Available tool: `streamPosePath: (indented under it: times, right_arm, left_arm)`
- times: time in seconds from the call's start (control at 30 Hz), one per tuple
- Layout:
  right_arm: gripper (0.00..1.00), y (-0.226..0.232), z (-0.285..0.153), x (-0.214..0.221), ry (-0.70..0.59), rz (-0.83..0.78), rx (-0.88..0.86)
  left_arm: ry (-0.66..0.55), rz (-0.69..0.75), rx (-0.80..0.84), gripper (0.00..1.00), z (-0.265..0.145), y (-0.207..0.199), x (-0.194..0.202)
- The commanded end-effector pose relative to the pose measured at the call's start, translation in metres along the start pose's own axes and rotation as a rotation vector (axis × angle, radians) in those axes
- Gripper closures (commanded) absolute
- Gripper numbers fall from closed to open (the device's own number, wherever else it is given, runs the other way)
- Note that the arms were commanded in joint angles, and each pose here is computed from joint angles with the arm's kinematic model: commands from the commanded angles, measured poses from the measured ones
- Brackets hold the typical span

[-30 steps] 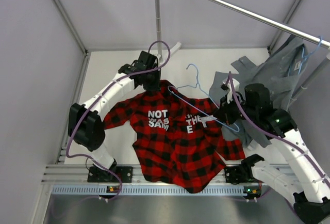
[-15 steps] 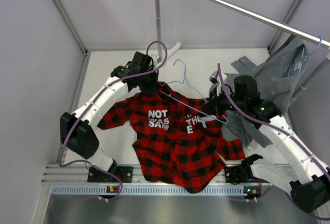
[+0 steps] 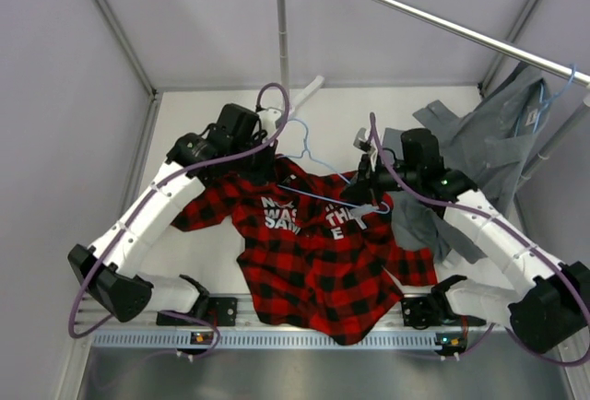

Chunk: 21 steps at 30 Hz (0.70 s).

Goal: Place the shirt on the hanger

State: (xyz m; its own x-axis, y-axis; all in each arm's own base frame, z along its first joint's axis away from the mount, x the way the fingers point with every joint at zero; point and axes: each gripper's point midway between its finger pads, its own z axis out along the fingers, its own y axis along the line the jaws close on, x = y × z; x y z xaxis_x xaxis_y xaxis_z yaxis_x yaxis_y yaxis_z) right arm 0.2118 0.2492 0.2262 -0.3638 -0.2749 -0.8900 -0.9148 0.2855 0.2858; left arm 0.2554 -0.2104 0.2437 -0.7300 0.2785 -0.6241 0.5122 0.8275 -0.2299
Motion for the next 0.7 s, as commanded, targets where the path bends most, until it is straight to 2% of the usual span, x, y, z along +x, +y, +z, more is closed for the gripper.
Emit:
streamPosePath:
  times: [0.0, 0.2, 0.27, 0.3, 0.33, 0.37, 0.43, 0.67]
  right_arm:
    - [1.00, 0.013, 0.009, -0.036, -0.132, -0.164, -0.084]
    - [1.00, 0.030, 0.009, -0.053, -0.287, -0.193, -0.120]
    - [1.00, 0.037, 0.017, -0.049, -0.242, -0.185, -0.161]
    - [1.00, 0.037, 0.022, -0.046, -0.211, -0.174, -0.153]
    - [1.00, 0.025, 0.032, -0.041, -0.177, -0.229, -0.100]
    - [1.00, 0.034, 0.038, -0.032, -0.115, -0.219, -0.111]
    - [1.00, 0.032, 0.048, -0.024, -0.081, -0.226, -0.113]
    - [1.00, 0.023, 0.056, -0.049, -0.280, -0.245, -0.054]
  left_arm:
    - [-0.019, 0.052, -0.014, 1.00, -0.025, -0.006, 0.001]
    - [-0.038, 0.054, -0.018, 1.00, -0.030, -0.006, -0.002]
    - [-0.025, 0.062, -0.010, 1.00, -0.028, -0.010, 0.000]
    - [-0.024, 0.065, -0.011, 1.00, -0.028, -0.011, 0.001]
    - [-0.026, 0.069, -0.020, 1.00, -0.029, -0.011, 0.000]
    - [-0.028, 0.077, -0.021, 1.00, -0.031, -0.013, 0.000]
    - [-0.040, 0.084, -0.021, 1.00, -0.034, -0.016, -0.004]
    - [-0.061, 0.103, 0.010, 1.00, -0.048, -0.030, -0.005]
